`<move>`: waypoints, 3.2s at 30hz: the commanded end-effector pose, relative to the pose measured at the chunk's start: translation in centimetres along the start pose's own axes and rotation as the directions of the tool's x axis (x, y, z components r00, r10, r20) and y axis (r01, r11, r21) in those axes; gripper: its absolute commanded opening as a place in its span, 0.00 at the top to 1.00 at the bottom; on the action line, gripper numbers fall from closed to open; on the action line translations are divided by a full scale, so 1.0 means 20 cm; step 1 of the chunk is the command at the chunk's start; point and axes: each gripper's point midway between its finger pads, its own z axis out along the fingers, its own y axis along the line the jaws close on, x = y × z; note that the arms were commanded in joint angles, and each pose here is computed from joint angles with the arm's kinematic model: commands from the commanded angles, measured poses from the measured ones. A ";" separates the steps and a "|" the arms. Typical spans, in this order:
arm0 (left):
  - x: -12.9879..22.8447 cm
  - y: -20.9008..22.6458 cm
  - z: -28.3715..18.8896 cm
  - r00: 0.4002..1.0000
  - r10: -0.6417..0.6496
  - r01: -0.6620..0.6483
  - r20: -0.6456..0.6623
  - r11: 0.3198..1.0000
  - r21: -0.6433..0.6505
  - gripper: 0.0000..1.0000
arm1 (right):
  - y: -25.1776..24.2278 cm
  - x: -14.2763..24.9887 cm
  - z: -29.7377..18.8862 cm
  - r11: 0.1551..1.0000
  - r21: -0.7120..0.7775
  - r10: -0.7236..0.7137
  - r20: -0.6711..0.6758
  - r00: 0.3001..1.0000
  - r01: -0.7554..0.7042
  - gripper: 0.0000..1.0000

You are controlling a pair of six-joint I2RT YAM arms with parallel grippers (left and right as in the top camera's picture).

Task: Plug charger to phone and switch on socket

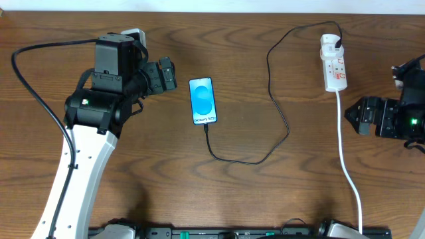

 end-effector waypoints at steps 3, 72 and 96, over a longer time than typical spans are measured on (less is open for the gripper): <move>-0.01 0.00 -0.01 1.000 0.010 -0.010 0.010 1.000 -0.007 0.02 | 0.13 0.03 -0.10 0.985 -0.076 -0.146 0.091 0.985 0.153 0.01; -0.01 0.00 -0.01 1.000 0.010 -0.010 0.010 1.000 -0.007 0.02 | 0.07 0.38 0.79 0.926 0.186 -0.330 0.822 0.464 0.329 0.01; 0.00 0.28 -0.25 0.979 0.048 0.005 0.200 0.967 -0.254 0.02 | 0.07 0.38 0.79 0.926 0.186 -0.330 0.822 0.464 0.329 0.01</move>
